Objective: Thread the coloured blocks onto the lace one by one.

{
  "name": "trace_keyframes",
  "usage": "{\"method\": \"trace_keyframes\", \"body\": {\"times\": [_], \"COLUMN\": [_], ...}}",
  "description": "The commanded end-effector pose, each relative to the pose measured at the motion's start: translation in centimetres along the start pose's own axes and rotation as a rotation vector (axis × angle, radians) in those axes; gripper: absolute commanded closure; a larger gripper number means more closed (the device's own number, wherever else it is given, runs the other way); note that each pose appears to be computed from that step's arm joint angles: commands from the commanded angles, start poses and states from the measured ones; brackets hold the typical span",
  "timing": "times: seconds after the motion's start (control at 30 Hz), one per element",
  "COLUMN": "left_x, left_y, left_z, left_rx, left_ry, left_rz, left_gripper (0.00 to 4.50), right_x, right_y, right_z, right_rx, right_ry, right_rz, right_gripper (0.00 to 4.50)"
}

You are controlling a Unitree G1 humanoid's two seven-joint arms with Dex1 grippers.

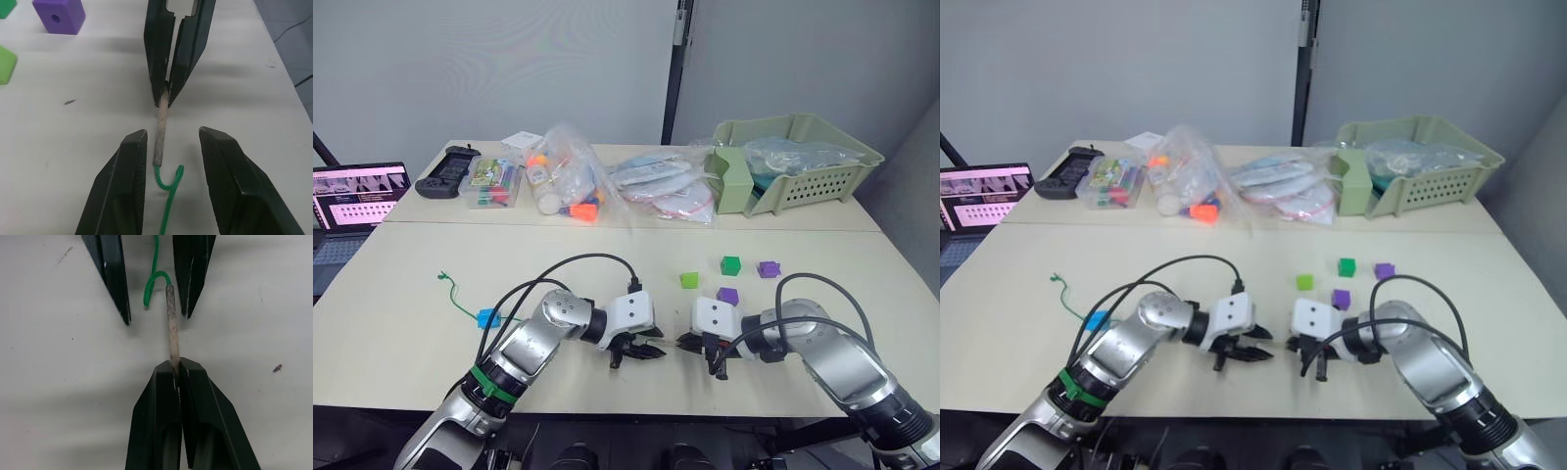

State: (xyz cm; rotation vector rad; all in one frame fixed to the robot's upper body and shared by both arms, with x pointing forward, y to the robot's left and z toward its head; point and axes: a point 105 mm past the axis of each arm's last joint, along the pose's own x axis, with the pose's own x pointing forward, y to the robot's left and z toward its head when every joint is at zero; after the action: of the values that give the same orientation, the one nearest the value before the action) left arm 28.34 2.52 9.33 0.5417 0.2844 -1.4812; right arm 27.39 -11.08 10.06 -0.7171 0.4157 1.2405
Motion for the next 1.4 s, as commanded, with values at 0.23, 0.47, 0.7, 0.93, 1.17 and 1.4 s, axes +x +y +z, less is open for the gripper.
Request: {"method": "trace_keyframes", "body": {"times": [0.23,0.47,0.7,0.93,1.17,1.4], "left_x": [-0.1,-0.3,-0.5,-0.6,-0.8,-0.9], "left_y": [0.6,0.8,0.8,0.6,0.5,0.4], "left_z": [0.4,0.4,0.4,0.6,0.7,0.6], "left_rx": [0.024,0.017,0.014,0.029,0.032,0.029], "left_ry": [-0.005,-0.011,-0.014,0.0,-0.002,0.0], "left_rz": [0.024,0.039,0.043,0.024,0.019,0.011], "left_gripper": [3.87,4.48,4.48,4.5,4.5,4.5], "right_x": [-0.5,-0.5,-0.3,-2.5,-7.2,-9.4], "right_y": [-0.3,-0.2,-0.2,-0.2,-0.4,-0.7], "right_z": [1.0,0.9,0.7,1.8,-1.5,-6.2], "right_rx": [-0.032,-0.029,-0.01,0.123,0.4,0.627], "right_ry": [-0.02,-0.016,-0.017,-0.148,-0.207,-0.172], "right_rz": [-0.024,-0.022,-0.03,-0.15,-0.407,-0.902], "right_gripper": [4.5,4.5,4.5,2.91,0.85,0.85]}}
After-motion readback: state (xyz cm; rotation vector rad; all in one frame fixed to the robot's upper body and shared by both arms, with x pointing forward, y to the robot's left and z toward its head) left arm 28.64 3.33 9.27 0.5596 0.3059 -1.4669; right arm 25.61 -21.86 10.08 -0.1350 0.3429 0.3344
